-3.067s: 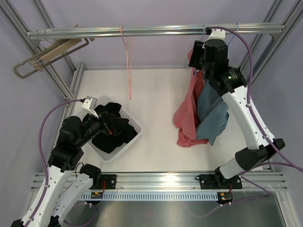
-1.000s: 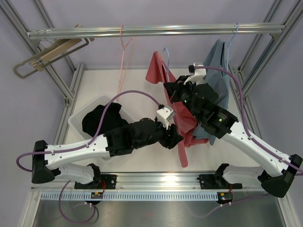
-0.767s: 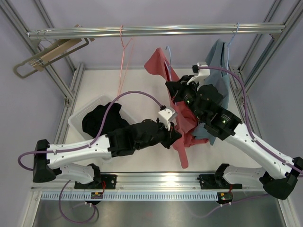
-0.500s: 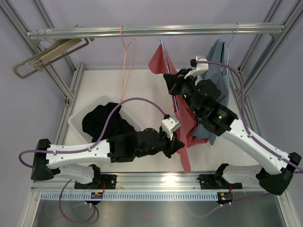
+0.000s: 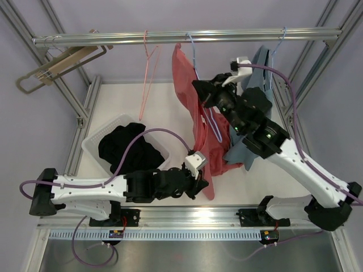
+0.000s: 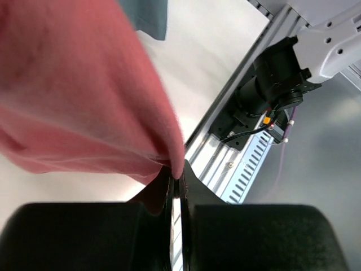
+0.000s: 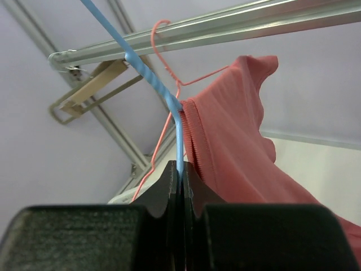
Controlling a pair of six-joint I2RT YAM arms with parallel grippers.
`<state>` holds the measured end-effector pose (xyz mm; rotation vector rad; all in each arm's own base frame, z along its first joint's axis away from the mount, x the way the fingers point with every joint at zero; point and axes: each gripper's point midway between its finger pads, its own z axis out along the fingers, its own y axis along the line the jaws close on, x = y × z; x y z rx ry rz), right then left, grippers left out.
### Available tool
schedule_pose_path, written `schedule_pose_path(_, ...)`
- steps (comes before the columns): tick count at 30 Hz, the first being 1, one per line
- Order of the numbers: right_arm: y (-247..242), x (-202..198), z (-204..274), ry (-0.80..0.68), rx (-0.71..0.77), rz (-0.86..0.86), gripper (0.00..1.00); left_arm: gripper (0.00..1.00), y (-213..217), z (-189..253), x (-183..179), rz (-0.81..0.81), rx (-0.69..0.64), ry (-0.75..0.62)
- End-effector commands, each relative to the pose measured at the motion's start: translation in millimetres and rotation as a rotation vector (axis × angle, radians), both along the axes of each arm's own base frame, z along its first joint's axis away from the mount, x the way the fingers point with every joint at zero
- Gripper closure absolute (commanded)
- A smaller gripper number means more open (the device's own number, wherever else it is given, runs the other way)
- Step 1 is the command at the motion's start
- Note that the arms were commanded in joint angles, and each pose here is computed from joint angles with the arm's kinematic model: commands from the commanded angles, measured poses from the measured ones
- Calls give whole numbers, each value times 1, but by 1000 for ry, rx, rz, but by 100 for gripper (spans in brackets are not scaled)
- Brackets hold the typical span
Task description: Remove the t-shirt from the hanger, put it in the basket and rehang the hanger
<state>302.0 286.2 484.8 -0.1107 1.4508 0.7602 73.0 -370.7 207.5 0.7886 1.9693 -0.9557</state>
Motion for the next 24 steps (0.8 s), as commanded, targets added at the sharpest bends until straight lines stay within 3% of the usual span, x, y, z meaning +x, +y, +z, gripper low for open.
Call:
schedule_pose_path(1,-46,-64,68,-159,205,117,100,100,23,43,14,89,-37,-105)
schedule_pose_path(6,-78,-111,37,-113,205,207,100,100,51,121,54,265,-124,-293)
schedule_pose_path(14,-101,-195,58,-156,280,477,100,97,48,187,127,398,-172,-457)
schedule_pose_path(15,-104,-201,60,-152,295,497,100,87,51,193,141,423,-180,-469)
schedule_pose_path(17,-106,-218,63,-162,304,562,100,78,36,205,153,387,-222,-490)
schedule_pose_path(18,-106,-225,64,-154,318,591,100,57,36,211,163,403,-233,-504)
schedule_pose_path(21,-107,-238,65,-146,333,649,100,32,16,222,172,353,-268,-538)
schedule_pose_path(22,-108,-242,65,-146,335,665,100,18,12,223,173,340,-274,-541)
schedule_pose_path(24,-110,-247,67,-143,348,680,100,14,4,225,178,334,-289,-551)
